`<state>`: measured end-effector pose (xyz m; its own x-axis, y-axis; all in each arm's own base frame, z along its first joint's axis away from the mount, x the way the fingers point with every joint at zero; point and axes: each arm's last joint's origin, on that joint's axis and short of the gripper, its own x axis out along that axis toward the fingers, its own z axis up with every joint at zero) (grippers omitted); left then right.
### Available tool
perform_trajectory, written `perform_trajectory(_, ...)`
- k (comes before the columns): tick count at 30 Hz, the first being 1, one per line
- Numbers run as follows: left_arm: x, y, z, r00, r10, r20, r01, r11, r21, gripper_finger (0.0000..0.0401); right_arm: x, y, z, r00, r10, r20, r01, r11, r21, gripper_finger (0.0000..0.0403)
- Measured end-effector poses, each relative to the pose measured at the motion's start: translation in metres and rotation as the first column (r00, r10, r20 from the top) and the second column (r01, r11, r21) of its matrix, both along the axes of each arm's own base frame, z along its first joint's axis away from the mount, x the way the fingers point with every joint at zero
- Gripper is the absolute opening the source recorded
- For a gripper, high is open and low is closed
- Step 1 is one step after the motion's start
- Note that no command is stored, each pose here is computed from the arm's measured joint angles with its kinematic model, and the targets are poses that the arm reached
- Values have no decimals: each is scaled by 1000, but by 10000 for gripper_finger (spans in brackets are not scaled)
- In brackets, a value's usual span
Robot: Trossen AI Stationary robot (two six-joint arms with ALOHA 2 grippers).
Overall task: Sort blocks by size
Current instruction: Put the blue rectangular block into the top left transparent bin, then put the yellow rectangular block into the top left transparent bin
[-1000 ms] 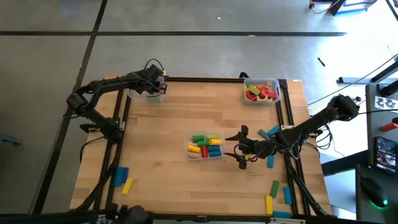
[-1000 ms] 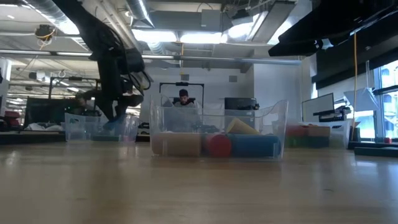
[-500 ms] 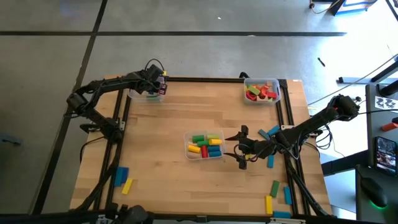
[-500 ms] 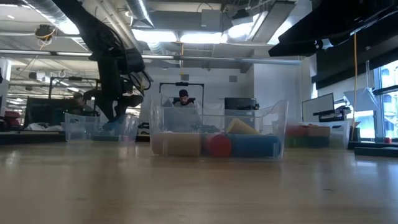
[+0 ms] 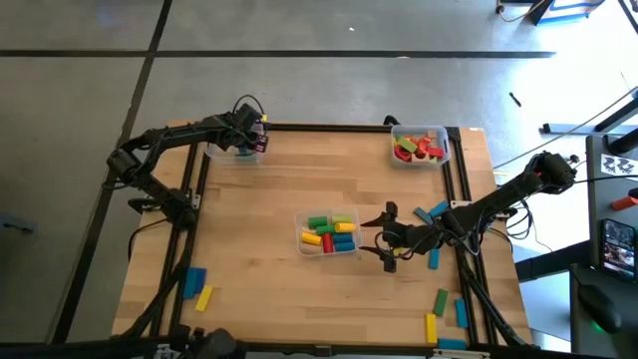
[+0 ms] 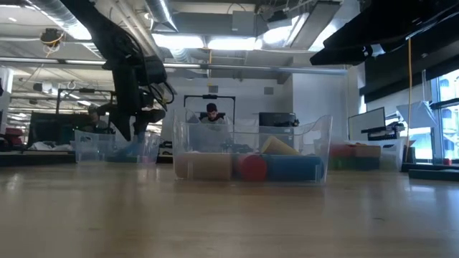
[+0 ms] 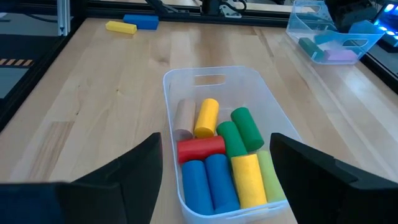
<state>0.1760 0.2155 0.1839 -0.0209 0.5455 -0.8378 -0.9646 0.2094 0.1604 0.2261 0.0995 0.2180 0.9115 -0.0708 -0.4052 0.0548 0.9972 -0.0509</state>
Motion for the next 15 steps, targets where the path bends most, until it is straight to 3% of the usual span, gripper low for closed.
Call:
perform_trajectory(6,-2,0,0,1000,6,-4,-6,1000,-8,229,0,0,0,1000,0,0,0,1000,0,285)
perform_trajectory(15,-3,-17,24,996,-89,-18,90,996,14,237,0,0,0,1000,0,0,0,1000,0,285)
